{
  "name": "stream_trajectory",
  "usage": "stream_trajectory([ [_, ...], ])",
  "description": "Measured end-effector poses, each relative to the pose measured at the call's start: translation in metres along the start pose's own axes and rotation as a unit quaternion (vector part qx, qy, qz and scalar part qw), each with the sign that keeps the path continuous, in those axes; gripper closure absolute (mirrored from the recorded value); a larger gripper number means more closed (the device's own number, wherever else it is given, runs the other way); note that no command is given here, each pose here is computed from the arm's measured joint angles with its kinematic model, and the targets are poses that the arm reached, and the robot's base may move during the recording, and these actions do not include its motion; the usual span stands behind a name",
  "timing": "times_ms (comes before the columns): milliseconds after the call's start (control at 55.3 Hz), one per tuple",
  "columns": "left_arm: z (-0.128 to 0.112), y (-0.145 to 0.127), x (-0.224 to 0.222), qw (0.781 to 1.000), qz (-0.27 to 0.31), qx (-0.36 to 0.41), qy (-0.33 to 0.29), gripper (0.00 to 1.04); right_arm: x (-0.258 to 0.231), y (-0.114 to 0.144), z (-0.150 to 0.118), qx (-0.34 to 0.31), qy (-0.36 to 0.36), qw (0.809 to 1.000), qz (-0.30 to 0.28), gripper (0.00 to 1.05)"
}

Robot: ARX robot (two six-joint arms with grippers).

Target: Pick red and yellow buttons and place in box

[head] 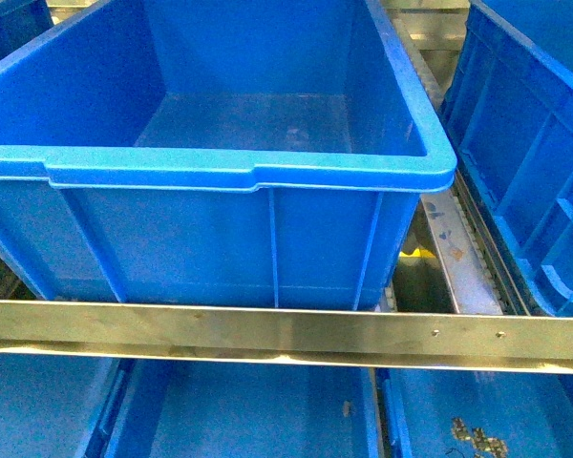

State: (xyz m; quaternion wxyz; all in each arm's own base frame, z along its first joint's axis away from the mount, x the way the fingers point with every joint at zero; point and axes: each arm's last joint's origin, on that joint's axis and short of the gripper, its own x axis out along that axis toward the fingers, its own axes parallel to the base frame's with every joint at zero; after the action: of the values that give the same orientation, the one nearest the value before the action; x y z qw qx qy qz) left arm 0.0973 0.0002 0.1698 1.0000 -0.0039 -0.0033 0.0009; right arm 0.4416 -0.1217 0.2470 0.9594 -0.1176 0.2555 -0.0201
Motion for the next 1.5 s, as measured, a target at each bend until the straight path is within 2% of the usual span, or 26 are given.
stream_trajectory([
  [108,0.000,0.000,0.000,1.000,0.000,0.000,0.000,0.08,-0.024,-0.002,0.009,0.023,-0.039,0.999,0.022,0.05],
  [343,0.000,0.000,0.000,1.000,0.000,0.000,0.000,0.08,-0.106,0.000,0.021,0.065,-0.104,0.992,0.038,0.06],
  [452,0.000,0.000,0.000,1.000,0.000,0.000,0.000,0.08,-0.167,0.014,0.023,0.092,-0.140,0.985,0.040,0.06],
  [524,0.000,0.000,0.000,1.000,0.000,0.000,0.000,0.08,-0.191,0.024,0.021,0.105,-0.148,0.983,0.042,0.06],
  [615,0.000,0.000,0.000,1.000,0.000,0.000,0.000,0.08,-0.221,0.046,0.012,0.107,-0.223,0.969,0.014,0.18],
  [705,0.000,0.000,0.000,1.000,0.000,0.000,0.000,0.08,-0.244,0.074,-0.015,0.108,-0.269,0.957,0.006,0.34],
  [832,0.000,0.000,0.000,1.000,0.000,0.000,0.000,0.08,-0.250,0.095,-0.054,0.109,-0.271,0.956,0.018,0.53],
  [922,0.000,0.000,0.000,1.000,0.000,0.000,0.000,0.08,-0.244,0.105,-0.083,0.112,-0.255,0.960,0.014,0.70],
  [958,0.000,0.000,0.000,1.000,0.000,0.000,0.000,0.08,-0.242,0.111,-0.098,0.113,-0.247,0.962,0.015,0.81],
  [1067,0.000,0.000,0.000,1.000,0.000,0.000,0.000,0.08,-0.245,0.124,-0.115,0.113,-0.249,0.962,0.017,1.02],
  [1265,0.000,0.000,0.000,1.000,0.000,0.000,0.000,0.08,-0.248,0.133,-0.149,0.113,-0.249,0.962,0.019,1.01],
  [1500,0.000,0.000,0.000,1.000,0.000,0.000,0.000,0.08,-0.251,0.136,-0.168,0.113,-0.254,0.961,0.017,1.01],
])
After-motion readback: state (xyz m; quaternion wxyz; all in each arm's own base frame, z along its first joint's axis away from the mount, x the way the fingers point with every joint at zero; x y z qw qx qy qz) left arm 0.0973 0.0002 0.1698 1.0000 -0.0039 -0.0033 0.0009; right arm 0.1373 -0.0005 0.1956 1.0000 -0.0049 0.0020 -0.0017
